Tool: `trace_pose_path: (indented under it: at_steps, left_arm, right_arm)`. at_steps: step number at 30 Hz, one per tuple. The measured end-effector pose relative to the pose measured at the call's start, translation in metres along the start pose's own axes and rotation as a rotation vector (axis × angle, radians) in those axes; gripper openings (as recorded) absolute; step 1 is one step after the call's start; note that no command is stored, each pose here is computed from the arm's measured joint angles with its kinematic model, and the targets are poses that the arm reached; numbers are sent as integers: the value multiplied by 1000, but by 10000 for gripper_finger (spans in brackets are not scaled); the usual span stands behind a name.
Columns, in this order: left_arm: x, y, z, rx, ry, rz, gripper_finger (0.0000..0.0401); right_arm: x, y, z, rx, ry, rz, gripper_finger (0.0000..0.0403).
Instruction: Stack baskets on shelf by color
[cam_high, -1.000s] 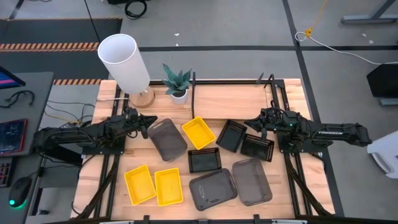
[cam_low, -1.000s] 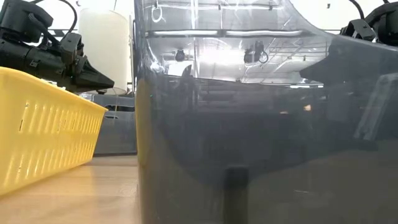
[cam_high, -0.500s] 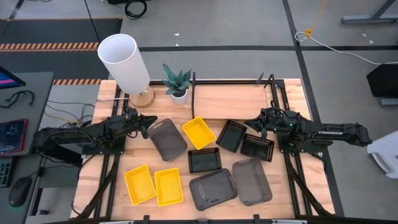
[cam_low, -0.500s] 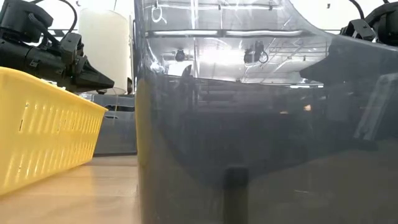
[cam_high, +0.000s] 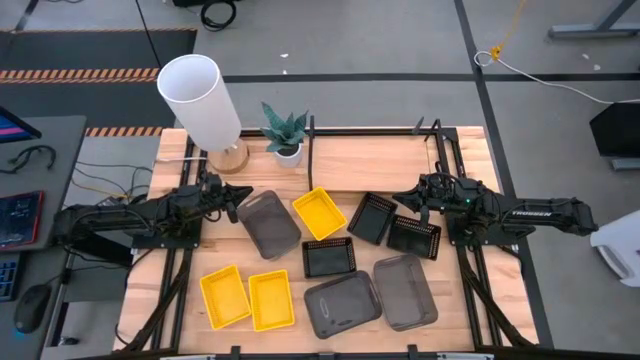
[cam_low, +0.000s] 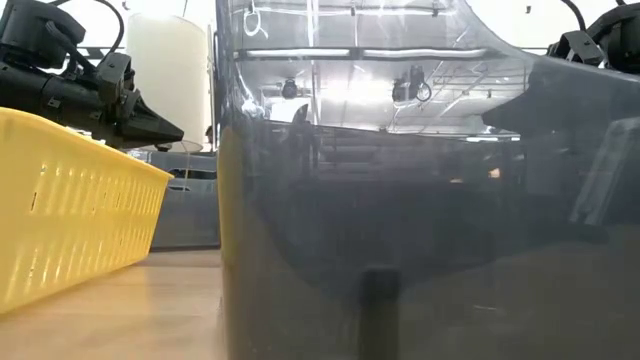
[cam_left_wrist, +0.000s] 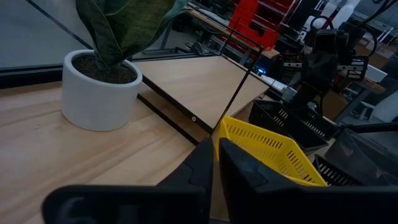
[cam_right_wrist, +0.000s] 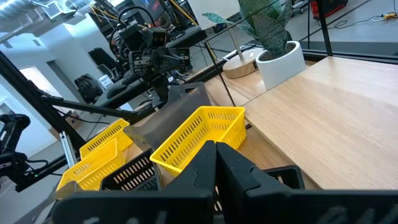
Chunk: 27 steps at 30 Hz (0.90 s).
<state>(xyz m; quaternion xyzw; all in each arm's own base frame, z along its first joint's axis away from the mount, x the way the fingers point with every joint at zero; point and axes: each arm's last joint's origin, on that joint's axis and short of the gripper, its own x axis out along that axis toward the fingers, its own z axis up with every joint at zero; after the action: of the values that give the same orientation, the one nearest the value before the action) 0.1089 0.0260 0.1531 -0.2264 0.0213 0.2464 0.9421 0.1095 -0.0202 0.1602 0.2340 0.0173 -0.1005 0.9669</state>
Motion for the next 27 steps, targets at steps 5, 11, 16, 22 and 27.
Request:
trace_pose_path:
  at_steps: [5,11,16,22,27]
  left_arm:
    - [0,0,0,0,0,0,34]
    - [0,0,0,0,0,0,28]
    - [0,0,0,0,0,1,36]
    - [0,0,0,0,0,0,38]
    - [0,0,0,0,0,0,38]
  right_arm:
    - [0,2,5,-105,-55,2,13]
    - [-3,10,23,156,-259,82,13]
    - [-8,14,36,322,-395,153,13]
    - [-12,18,42,415,-452,231,13]
    - [-13,17,45,642,-480,262,13]
